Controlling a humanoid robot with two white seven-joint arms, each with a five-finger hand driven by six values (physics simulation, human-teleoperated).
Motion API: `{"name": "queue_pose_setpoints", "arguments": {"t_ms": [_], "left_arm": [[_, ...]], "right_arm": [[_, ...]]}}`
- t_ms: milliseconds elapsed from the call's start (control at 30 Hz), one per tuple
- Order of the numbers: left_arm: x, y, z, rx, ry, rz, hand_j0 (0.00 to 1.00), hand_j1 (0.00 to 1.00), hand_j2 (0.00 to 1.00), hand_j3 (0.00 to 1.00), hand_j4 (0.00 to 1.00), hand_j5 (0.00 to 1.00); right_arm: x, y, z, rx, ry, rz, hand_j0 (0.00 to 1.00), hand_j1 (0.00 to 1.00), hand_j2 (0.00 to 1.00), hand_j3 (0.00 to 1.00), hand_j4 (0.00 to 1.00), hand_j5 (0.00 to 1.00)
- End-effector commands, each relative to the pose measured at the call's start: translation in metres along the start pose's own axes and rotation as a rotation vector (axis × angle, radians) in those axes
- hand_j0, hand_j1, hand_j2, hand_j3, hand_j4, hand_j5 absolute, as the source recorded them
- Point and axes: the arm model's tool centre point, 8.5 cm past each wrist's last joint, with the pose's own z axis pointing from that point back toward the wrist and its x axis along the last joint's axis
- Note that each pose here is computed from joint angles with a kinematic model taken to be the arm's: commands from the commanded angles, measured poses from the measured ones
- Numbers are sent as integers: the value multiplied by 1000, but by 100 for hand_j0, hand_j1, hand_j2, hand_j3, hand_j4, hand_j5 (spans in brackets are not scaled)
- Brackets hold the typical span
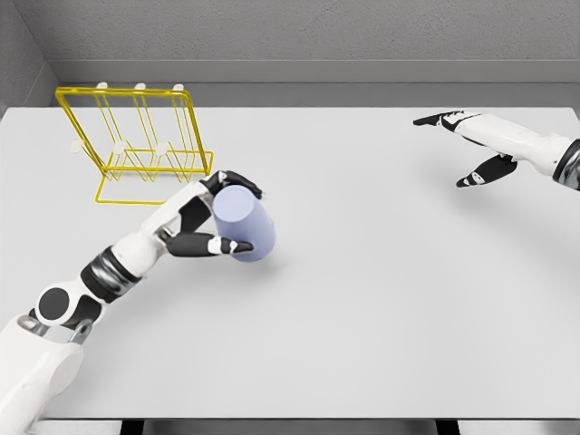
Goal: Place the cup on the cup holder with both arms
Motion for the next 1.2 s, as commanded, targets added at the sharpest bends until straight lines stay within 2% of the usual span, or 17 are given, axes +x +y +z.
{"name": "queue_pose_setpoints", "arguments": {"t_ms": [0,167,333,567,1033,1167], "left_arm": [[23,16,8,8,-29,-28,45,45,45,45,45,45],[36,24,11,13,-47,-43,45,45,45,45,45,45],[52,41,14,38,-71,-62,44,44,44,44,44,44],[75,59,-5,35,-118,-106,44,44,44,44,44,44],[72,107,2,112,-44,-157,44,44,44,44,44,44],[66,109,3,125,-39,-144,44,44,44,44,44,44]], "right_arm": [[0,-1,0,-6,0,-5,100,100,100,100,100,100],[0,-1,0,-6,0,-5,100,100,100,100,100,100],[0,-2,1,-7,0,-5,100,100,100,100,100,100],[-1,-2,1,-5,2,-3,100,100,100,100,100,100],[0,-3,1,-8,1,-2,100,100,100,100,100,100],[0,-3,1,-7,2,-2,100,100,100,100,100,100]]}}
